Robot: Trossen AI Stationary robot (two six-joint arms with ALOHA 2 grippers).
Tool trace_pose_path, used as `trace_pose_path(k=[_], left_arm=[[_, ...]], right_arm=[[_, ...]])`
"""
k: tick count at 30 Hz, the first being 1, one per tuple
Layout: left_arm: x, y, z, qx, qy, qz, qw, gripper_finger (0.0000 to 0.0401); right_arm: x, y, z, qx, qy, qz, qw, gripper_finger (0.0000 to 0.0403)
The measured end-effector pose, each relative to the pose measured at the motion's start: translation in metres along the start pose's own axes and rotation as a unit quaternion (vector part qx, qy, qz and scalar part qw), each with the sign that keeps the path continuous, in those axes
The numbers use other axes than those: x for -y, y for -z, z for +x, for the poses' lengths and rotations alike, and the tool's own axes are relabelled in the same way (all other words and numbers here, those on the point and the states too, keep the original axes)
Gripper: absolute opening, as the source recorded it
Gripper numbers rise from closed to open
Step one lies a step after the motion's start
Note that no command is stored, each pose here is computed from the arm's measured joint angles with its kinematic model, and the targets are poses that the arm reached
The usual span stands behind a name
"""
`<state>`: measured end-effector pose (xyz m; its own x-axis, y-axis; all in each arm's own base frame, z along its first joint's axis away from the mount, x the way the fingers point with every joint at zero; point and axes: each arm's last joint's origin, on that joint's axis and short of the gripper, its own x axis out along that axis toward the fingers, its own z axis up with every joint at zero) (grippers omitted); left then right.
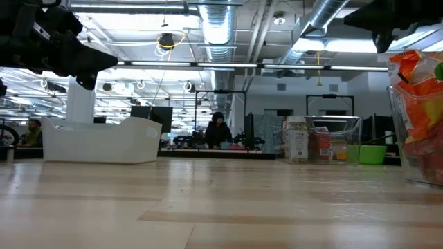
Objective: Pick & Place Food Item
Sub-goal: Return to Home Position
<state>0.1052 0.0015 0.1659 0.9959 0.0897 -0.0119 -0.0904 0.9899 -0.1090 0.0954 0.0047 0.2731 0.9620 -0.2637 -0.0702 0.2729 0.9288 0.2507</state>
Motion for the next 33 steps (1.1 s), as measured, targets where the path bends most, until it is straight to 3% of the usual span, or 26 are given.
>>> trace_pose_path(k=[4,8,14,17,25,29,33], left_arm=[[0.0,0.002,0.001,-0.011,0.0,0.001,1.0,0.0003],[0.0,0.003,0.003,-0.02,0.0,0.002,1.0,0.0006],[0.0,0.005,0.004,-0.031,-0.002,0.003,1.0,0.0003],[0.0,0.006,0.005,-0.037,-0.002,0.004,0.999,0.0003],[0.0,0.008,0.006,-0.044,-0.003,0.005,0.999,0.0002],[0.0,0.008,0.006,-0.046,-0.003,0.005,0.999,0.0002],[0.0,0.008,0.006,-0.046,-0.003,0.005,0.999,0.0002]], right_arm=[[0.002,0.003,-0.004,0.017,-0.078,-0.029,0.996,0.0],[0.006,0.021,-0.009,0.052,-0.182,-0.026,0.982,0.0],[0.014,0.054,-0.009,0.06,-0.226,-0.018,0.972,0.0],[0.012,0.055,-0.008,0.078,-0.253,-0.019,0.964,0.0],[0.021,0.102,0.007,-0.002,-0.23,-0.012,0.973,0.0],[0.023,0.101,0.008,-0.001,-0.211,-0.003,0.977,0.0],[0.029,0.101,0.01,0.01,-0.14,-0.013,0.99,0.0]])
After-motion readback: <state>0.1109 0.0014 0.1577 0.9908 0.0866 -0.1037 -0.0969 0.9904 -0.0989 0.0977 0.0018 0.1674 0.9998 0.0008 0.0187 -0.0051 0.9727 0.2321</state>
